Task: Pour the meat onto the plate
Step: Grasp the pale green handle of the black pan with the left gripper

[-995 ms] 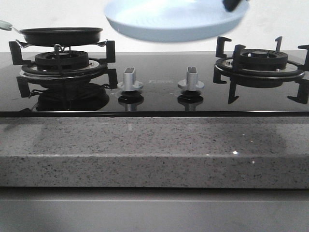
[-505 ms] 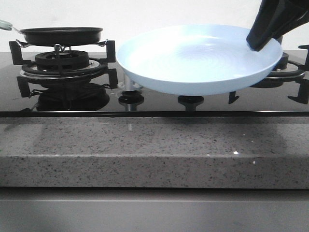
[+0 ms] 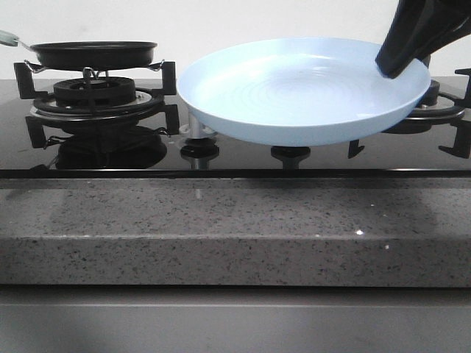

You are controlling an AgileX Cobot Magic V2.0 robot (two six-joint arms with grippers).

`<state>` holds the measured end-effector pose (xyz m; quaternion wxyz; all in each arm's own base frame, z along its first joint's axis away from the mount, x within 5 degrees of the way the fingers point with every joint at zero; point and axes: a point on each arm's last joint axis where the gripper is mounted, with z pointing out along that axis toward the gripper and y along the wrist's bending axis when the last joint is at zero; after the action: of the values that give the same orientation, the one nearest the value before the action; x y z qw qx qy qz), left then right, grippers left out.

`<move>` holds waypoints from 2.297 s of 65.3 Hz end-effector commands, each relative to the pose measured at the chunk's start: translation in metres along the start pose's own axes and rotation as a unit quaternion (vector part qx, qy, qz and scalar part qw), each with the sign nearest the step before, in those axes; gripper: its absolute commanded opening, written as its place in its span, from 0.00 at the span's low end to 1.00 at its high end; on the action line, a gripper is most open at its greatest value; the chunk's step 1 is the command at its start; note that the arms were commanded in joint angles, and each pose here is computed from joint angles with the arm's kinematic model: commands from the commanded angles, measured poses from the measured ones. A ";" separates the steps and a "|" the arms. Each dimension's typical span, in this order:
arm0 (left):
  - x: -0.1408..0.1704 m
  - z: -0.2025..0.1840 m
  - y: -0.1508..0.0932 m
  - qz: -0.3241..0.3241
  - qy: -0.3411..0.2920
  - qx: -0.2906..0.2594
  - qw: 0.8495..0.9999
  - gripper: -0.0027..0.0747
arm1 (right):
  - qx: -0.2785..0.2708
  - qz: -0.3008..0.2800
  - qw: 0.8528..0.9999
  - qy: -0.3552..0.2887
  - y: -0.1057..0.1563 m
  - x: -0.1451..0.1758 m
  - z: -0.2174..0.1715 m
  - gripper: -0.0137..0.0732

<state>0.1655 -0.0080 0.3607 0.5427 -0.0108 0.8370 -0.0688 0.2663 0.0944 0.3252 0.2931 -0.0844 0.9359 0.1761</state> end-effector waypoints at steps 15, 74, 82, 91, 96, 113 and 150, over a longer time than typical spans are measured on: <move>-0.049 0.050 0.026 -0.092 0.014 0.003 0.996 0.62 | -0.012 -0.001 0.999 -0.050 0.006 -0.010 -0.017 0.09; -0.071 0.201 0.067 -0.310 0.040 0.117 0.942 0.70 | -0.012 -0.001 0.999 -0.050 0.006 -0.010 -0.017 0.09; -0.070 0.215 0.069 -0.337 0.046 0.134 0.931 0.70 | -0.012 -0.001 0.999 -0.050 0.006 -0.010 -0.017 0.09; -0.069 0.228 0.069 -0.359 0.056 0.162 0.918 0.70 | -0.012 -0.001 0.999 -0.050 0.006 -0.010 -0.017 0.09; -0.067 0.234 0.068 -0.368 0.060 0.183 0.910 0.70 | -0.012 -0.001 0.999 -0.050 0.006 -0.010 -0.017 0.09; -0.063 0.243 0.070 -0.374 0.071 0.205 0.902 0.70 | -0.012 -0.001 0.999 -0.050 0.006 -0.010 -0.017 0.09; -0.064 0.235 0.082 -0.383 0.080 0.228 0.892 0.44 | -0.012 -0.001 0.999 -0.050 0.006 -0.010 -0.017 0.09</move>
<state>0.4158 0.0581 0.2795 0.3627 -0.2174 0.7964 -0.4323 0.2663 0.0944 0.3252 0.2931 -0.0844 0.9359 0.1761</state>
